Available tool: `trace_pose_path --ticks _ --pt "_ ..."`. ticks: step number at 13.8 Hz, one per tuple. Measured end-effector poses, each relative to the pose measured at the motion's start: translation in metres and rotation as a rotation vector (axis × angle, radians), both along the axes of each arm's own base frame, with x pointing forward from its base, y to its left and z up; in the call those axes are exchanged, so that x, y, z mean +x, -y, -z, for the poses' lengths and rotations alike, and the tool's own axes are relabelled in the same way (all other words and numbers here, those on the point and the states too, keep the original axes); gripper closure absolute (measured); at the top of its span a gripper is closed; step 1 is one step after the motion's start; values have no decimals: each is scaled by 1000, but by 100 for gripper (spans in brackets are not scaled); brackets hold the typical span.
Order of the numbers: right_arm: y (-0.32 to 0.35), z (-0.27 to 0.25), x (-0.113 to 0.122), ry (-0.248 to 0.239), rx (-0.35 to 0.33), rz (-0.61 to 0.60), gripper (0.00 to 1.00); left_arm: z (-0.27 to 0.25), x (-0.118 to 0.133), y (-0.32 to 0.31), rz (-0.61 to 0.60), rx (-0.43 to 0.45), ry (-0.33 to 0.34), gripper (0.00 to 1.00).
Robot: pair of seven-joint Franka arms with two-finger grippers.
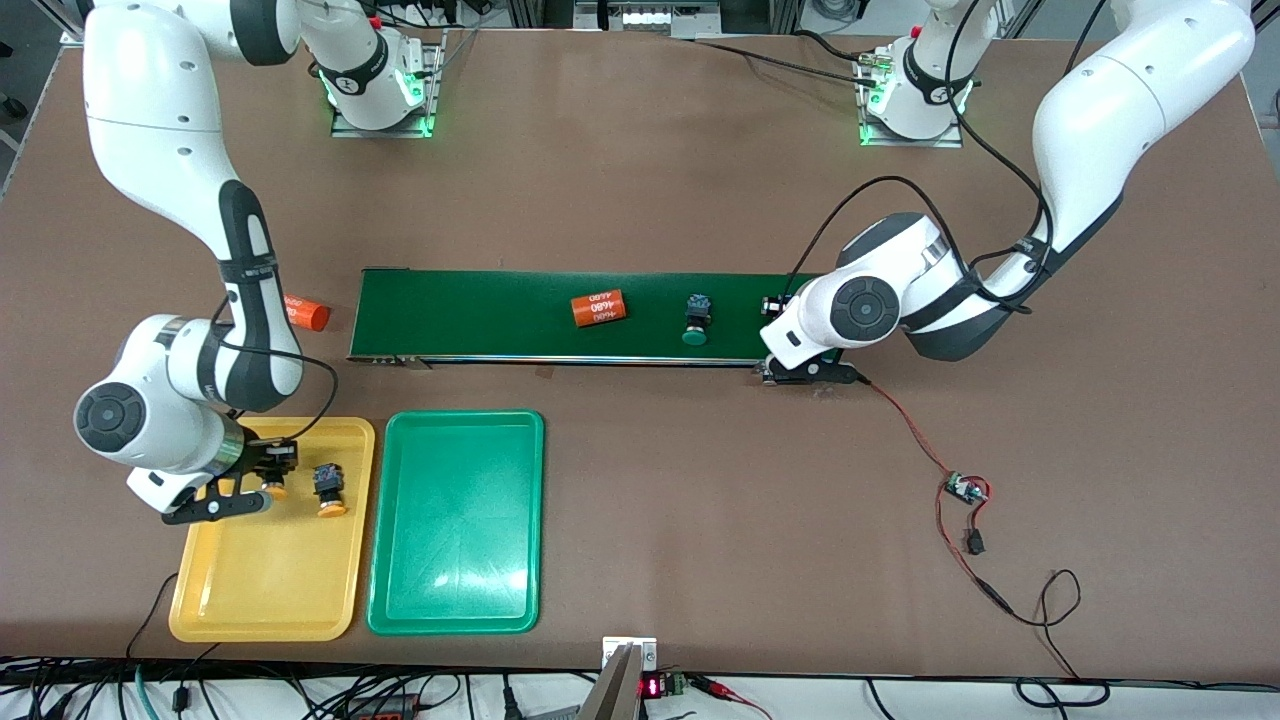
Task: Sort buttons by color to trays
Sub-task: 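Release the yellow button in the tray while the left gripper withdraws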
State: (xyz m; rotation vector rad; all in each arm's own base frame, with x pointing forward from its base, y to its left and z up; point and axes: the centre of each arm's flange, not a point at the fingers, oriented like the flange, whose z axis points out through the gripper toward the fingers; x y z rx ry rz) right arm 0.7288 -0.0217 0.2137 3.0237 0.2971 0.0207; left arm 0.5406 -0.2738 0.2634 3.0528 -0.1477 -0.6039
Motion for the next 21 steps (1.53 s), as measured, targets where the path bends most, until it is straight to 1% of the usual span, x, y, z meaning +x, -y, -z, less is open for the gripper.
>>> trace_pose_path --ticks 1,2,3,5,6,8,10,13,15,16,17,19,21 --pt "0 5 2 13 -5 -7 59 -20 4 -3 -5 -6 5 9" --pt "0 9 3 25 -8 -12 59 -45 10 -9 -10 -7 7 1" --pt "0 12 3 31 -10 -14 54 -71 18 -19 -20 -3 12 0" --pt "-4 13 4 36 -7 -15 33 -112 36 -41 -54 19 21 0" --pt "-7 12 5 41 -5 -13 24 -128 46 -54 -76 32 22 0" --pt "-19 9 7 46 -2 -17 1 -154 67 -81 -136 36 31 0" --pt "-25 -1 7 30 5 -10 0 -176 85 -107 -182 34 56 0" --pt "-37 -46 4 -10 31 44 0 -196 101 -130 -157 26 108 0" --pt "-52 -83 -3 -47 53 53 0 -205 105 -144 -94 21 114 0" --pt "-65 -98 -7 -54 62 47 0 -210 107 -153 -59 14 110 0" --pt "-81 -112 -9 -50 68 48 0 -218 110 -166 -26 4 106 0" --pt "-104 -130 -16 -57 76 72 0 -230 120 -205 43 -23 109 0" --pt "-105 -146 -24 -90 82 95 0 -233 128 -242 101 -8 113 0"
